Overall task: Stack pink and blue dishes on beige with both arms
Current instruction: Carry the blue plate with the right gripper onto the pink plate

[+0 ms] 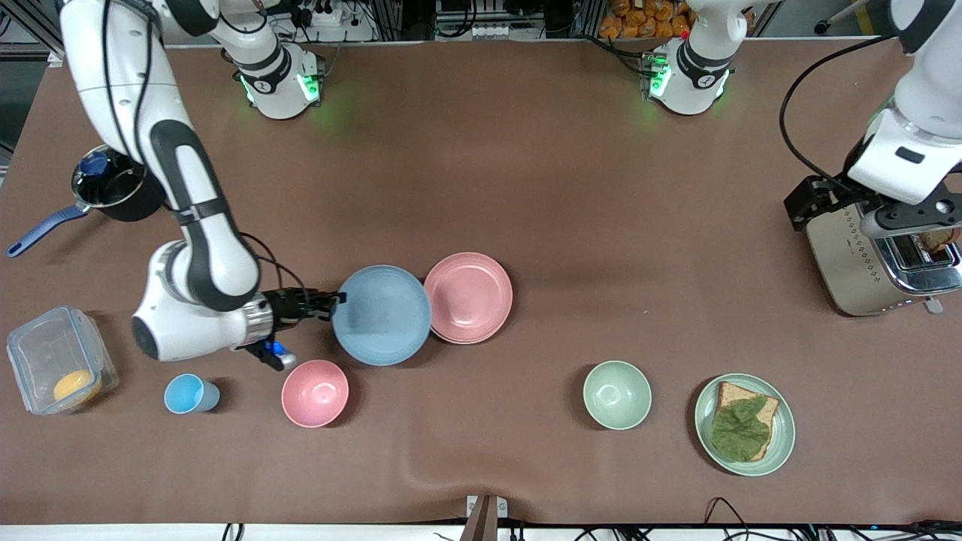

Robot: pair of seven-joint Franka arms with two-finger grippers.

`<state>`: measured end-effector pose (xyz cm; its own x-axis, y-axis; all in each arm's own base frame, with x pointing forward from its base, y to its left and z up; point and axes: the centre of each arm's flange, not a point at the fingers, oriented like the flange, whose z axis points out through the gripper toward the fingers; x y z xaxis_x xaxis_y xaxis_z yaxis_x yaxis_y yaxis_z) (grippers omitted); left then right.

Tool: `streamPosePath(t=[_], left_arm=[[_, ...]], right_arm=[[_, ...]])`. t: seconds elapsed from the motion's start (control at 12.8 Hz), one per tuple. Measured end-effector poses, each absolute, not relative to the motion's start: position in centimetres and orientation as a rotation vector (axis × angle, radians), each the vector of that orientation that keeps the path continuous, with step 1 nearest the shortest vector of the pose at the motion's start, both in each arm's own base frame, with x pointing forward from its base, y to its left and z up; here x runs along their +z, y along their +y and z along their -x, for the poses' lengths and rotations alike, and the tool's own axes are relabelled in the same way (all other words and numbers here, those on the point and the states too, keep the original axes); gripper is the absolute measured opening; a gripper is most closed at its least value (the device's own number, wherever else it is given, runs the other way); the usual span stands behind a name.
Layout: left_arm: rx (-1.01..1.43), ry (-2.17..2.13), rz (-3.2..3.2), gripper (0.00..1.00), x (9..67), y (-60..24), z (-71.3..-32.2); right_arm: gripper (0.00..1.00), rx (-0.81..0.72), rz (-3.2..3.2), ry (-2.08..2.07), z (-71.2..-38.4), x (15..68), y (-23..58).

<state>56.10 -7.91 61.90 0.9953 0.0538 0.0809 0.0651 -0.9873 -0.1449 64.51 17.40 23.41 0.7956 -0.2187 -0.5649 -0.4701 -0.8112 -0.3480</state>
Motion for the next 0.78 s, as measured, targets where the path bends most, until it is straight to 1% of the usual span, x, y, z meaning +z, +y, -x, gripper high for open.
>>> streamPosePath(t=[0.23, 0.47, 0.78], left_arm=[[-0.029, -0.103, 3.023, 1.0, 62.4, -5.8, -55.0], [0.0, -0.192, 3.095, 1.0, 62.8, -2.6, -54.2], [0.022, -0.222, 3.102, 1.0, 63.0, -2.8, -53.0]], right_arm=[[0.05, 0.723, 2.503, 0.566, -63.5, 23.0, 21.1], [0.05, 0.725, 2.503, 0.622, -62.4, 22.4, 24.2], [0.05, 0.758, 2.483, 0.634, -60.4, 21.1, 27.4]])
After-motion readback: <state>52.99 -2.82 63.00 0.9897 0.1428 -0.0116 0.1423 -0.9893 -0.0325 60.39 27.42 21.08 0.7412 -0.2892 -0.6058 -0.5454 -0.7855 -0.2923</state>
